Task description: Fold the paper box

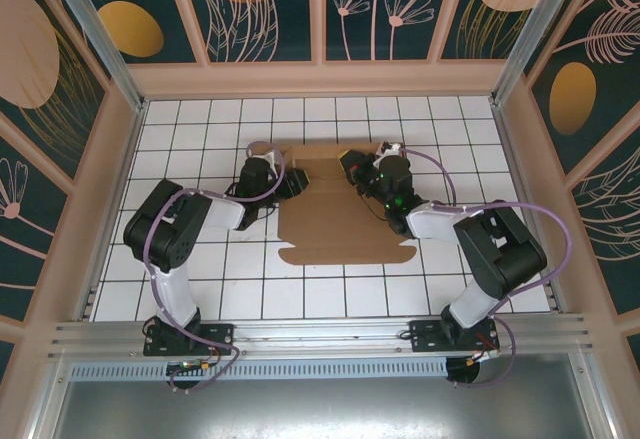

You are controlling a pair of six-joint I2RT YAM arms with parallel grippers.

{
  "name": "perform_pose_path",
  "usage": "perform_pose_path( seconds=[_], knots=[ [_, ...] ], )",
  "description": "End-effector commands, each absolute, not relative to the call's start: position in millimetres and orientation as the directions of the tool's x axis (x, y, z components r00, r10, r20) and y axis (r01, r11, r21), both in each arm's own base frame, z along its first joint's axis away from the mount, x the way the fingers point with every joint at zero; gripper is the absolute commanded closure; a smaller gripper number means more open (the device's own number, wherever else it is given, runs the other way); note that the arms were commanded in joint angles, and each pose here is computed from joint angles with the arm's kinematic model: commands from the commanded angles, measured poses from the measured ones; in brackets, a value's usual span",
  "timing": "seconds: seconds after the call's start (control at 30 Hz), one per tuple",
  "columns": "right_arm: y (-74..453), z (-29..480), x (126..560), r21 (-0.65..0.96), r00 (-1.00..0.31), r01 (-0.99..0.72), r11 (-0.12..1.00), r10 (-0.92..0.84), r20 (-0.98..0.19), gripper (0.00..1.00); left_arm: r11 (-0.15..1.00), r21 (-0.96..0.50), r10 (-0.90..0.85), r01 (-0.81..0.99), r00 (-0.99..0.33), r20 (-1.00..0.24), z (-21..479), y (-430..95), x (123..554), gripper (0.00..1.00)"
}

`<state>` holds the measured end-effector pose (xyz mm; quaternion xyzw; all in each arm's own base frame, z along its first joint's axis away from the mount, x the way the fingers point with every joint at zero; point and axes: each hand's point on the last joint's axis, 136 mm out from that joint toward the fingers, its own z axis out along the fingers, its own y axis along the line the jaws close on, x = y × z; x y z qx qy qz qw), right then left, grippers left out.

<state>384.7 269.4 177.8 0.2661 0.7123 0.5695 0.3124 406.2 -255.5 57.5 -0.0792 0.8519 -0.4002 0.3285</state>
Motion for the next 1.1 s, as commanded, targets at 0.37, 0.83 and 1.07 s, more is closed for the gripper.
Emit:
perform_pose_path(
  seconds=[0.37, 0.83, 1.07],
  knots=[
    [300, 152, 356, 0.974, -0.773, 0.088, 0.209, 0.631, -0.065, 1.00, 0.656, -0.735, -0.368, 0.169, -0.780, -0.507, 65, -271, 403, 0.44],
    [302, 146, 353, 0.969, -0.776, 0.104, 0.222, 0.628, -0.060, 1.00, 0.683, -0.718, -0.317, 0.130, -0.834, -0.452, 29, -286, 401, 0.44],
    [292, 147, 358, 0.965, -0.762, 0.106, 0.239, 0.643, -0.075, 1.00, 0.689, -0.710, -0.313, 0.146, -0.824, -0.473, 42, -281, 397, 0.44]
  ],
)
